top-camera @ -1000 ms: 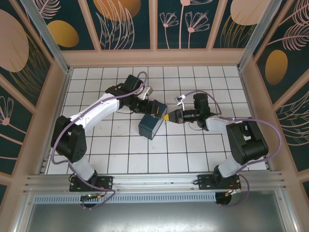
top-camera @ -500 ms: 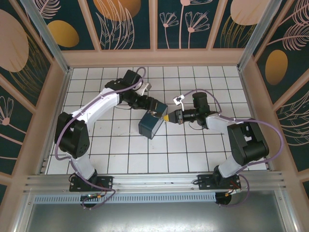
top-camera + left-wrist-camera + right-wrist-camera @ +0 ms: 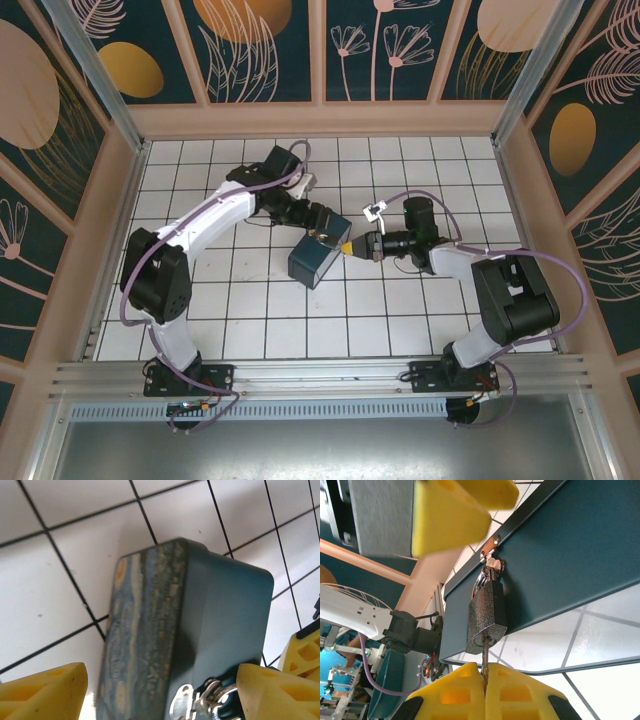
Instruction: Unlock a padlock with a key
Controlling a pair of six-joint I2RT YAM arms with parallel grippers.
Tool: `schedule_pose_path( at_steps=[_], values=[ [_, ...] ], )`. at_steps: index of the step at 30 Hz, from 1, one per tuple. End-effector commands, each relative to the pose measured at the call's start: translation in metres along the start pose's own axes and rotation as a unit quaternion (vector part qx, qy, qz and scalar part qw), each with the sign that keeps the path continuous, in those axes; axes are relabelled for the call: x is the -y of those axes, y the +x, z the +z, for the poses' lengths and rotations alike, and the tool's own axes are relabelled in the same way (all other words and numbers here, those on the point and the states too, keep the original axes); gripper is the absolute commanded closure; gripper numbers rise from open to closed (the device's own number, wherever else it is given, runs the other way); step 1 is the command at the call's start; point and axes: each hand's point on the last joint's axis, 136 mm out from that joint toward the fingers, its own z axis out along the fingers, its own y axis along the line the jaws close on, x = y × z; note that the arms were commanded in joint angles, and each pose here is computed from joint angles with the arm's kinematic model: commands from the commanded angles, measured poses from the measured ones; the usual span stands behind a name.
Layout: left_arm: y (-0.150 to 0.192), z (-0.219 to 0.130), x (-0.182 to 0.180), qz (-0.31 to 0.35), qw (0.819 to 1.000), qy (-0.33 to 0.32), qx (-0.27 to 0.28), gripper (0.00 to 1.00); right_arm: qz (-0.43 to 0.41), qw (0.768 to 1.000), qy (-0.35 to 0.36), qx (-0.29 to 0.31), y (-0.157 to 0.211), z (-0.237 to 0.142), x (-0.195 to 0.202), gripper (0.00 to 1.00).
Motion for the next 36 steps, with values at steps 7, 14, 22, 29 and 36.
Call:
schedule_pose_path(
  at_steps=[7,14,22,29,36],
  values=[
    [0.018,0.019,0.0,0.002,1.0,0.006,-0.03,0.26,0.008,0.999,-0.004,-0.037,0.013,0.017,0.002,0.96],
    [0.026,0.018,-0.009,-0.01,0.999,-0.01,-0.035,0.27,0.033,0.998,0.042,-0.023,0.008,0.012,0.006,0.98],
    [-0.002,-0.004,-0.005,-0.026,0.999,0.035,-0.001,0.24,0.038,0.998,0.039,-0.01,0.011,-0.002,-0.001,0.98],
    [-0.003,-0.017,0.006,0.003,0.998,0.059,0.01,0.1,0.047,0.998,0.04,-0.006,0.006,-0.002,-0.003,0.98],
    [0.012,-0.017,0.009,0.044,0.997,0.061,0.014,0.07,0.077,0.996,0.038,0.015,-0.001,0.001,0.004,0.99]
  ],
)
